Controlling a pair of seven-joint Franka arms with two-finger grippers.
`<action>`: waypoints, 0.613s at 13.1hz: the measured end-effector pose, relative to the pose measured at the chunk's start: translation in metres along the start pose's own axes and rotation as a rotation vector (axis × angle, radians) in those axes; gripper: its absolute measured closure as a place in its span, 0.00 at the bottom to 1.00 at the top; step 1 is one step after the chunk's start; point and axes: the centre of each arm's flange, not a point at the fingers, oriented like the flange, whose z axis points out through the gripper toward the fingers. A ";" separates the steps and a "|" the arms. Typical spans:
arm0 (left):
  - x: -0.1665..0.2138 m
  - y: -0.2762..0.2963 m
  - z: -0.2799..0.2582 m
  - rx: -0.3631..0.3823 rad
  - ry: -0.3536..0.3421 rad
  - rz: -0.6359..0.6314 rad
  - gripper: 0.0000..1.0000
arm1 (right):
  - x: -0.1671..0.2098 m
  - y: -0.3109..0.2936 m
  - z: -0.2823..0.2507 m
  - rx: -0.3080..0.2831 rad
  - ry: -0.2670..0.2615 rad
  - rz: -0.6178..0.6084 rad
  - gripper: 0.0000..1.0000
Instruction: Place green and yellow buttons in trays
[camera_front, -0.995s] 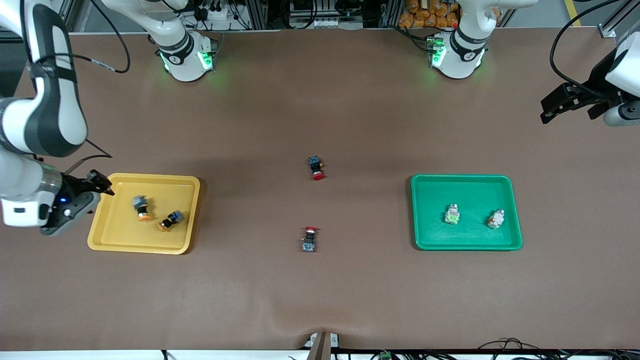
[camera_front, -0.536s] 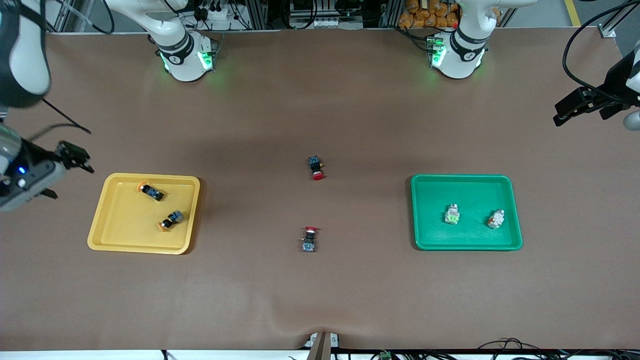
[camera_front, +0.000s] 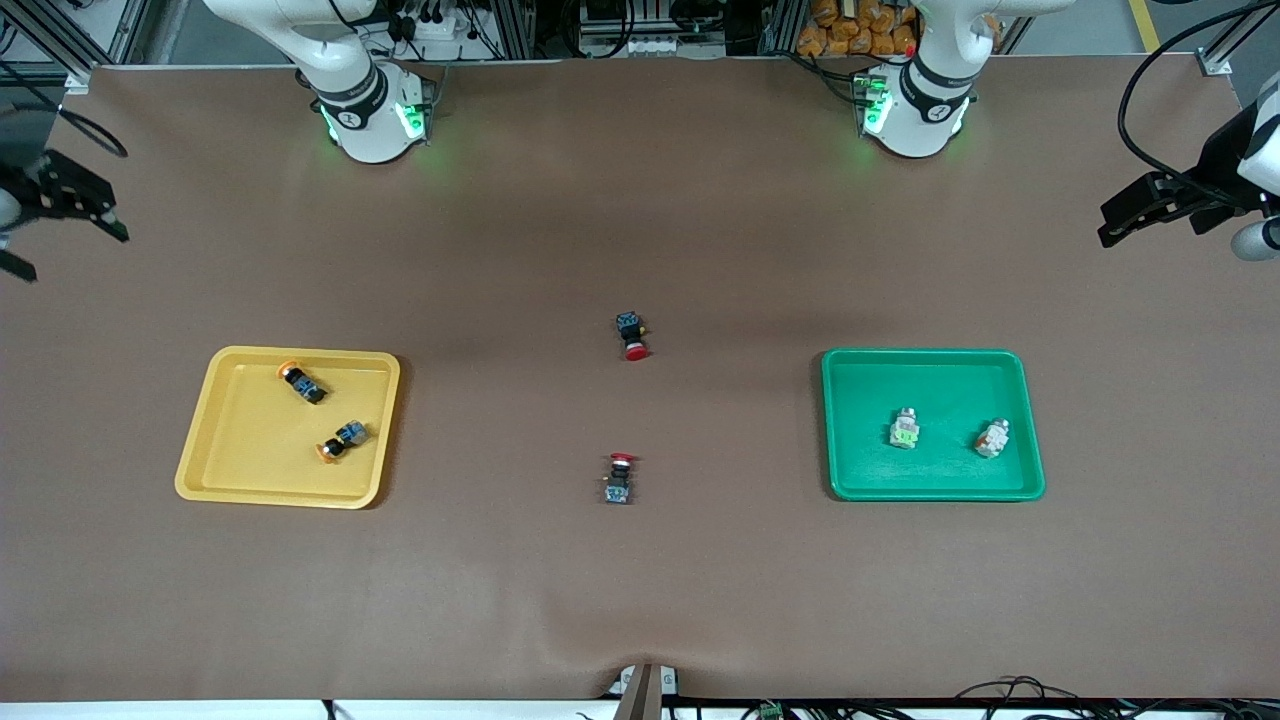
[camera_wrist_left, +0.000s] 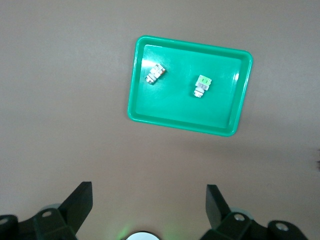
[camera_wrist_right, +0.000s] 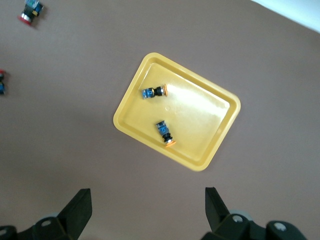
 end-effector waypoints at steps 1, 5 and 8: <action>0.000 0.000 0.000 0.000 -0.001 0.000 0.00 | -0.007 -0.003 -0.006 0.002 0.000 0.092 0.00; -0.001 0.000 0.000 0.000 -0.001 -0.001 0.00 | -0.017 -0.007 -0.017 0.001 0.014 0.330 0.00; -0.001 0.000 -0.002 0.000 0.001 -0.001 0.00 | -0.016 -0.007 -0.025 -0.006 0.036 0.358 0.00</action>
